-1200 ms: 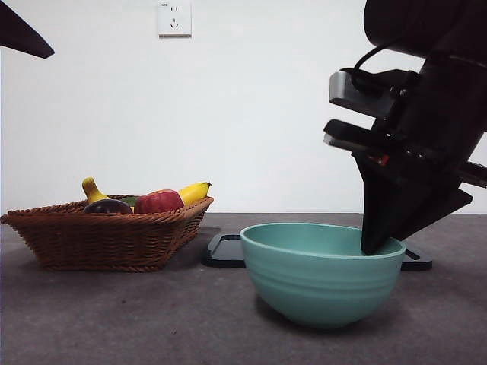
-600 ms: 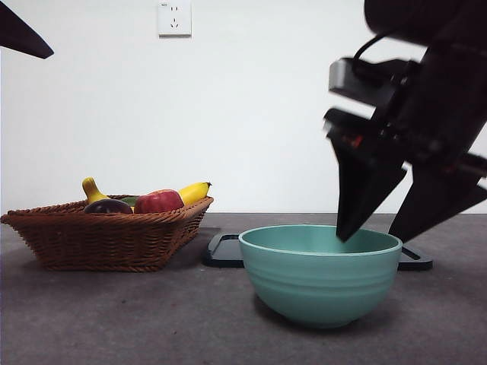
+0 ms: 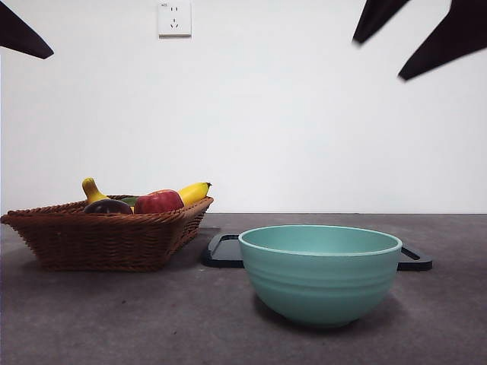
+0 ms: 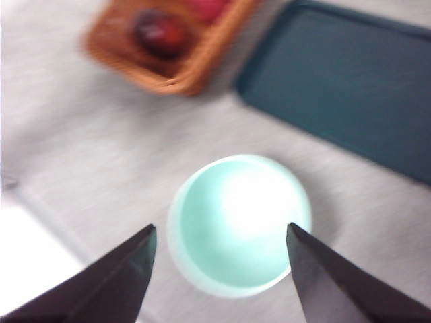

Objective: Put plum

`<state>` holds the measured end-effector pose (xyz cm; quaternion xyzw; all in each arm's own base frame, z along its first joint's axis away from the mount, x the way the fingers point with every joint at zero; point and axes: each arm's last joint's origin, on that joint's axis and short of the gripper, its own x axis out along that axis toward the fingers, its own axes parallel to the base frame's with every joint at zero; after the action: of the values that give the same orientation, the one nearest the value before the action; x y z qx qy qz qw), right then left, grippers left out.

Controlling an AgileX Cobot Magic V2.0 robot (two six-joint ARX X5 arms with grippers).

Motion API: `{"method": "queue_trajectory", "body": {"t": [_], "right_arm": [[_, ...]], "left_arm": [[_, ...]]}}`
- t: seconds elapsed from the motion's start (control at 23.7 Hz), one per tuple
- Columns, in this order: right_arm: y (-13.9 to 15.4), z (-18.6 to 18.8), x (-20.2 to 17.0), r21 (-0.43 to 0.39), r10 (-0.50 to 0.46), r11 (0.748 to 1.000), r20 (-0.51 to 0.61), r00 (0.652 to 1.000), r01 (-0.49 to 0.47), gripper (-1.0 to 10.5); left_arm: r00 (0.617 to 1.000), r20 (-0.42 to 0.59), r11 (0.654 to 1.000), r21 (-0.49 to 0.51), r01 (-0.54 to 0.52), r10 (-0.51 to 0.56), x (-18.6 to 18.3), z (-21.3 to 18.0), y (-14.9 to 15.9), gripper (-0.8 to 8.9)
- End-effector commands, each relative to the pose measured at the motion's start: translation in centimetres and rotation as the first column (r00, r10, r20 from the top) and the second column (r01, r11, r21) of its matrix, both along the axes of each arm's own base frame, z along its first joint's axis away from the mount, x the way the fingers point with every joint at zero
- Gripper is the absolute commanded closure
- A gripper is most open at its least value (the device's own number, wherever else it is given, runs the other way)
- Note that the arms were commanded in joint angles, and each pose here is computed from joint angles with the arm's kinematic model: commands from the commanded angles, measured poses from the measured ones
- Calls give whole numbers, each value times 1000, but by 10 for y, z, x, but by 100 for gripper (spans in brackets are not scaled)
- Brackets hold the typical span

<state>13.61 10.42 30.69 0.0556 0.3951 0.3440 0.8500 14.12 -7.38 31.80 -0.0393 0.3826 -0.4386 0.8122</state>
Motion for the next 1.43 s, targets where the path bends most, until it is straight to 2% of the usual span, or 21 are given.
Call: {"method": "queue_trajectory", "body": {"t": [0.04,0.21,0.8,0.89,1.05,1.1,1.43], "right_arm": [[-5,7,-12,26,52,998,-17,998,-52,637],[-16,6,-29,5,73,997,-85,994,-73,637],[-17,6,-30,-1,81,997,-76,994,-81,638],[-17,6,-30,-1,81,997,-76,994,-81,663],[-17,6,-30,-5,85,996,-71,994,-86,927],[-17,6,-30,-5,87,996,-71,994,-87,943],[-17,6,-30,-9,94,995,-62,994,-95,942]], "left_arm": [[1000,16,1000,-3,15,-15,1,3,-1,380],[1000,11,1000,0,15,-15,1,2,-1,380],[1000,3,1000,3,15,-15,0,2,-1,382],[1000,3,1000,3,16,-16,0,2,-1,437],[1000,3,1000,3,16,-16,0,2,-1,753],[1000,3,1000,3,16,-16,0,2,-1,810],[1000,1,1000,3,15,-15,0,2,-1,804]]}}
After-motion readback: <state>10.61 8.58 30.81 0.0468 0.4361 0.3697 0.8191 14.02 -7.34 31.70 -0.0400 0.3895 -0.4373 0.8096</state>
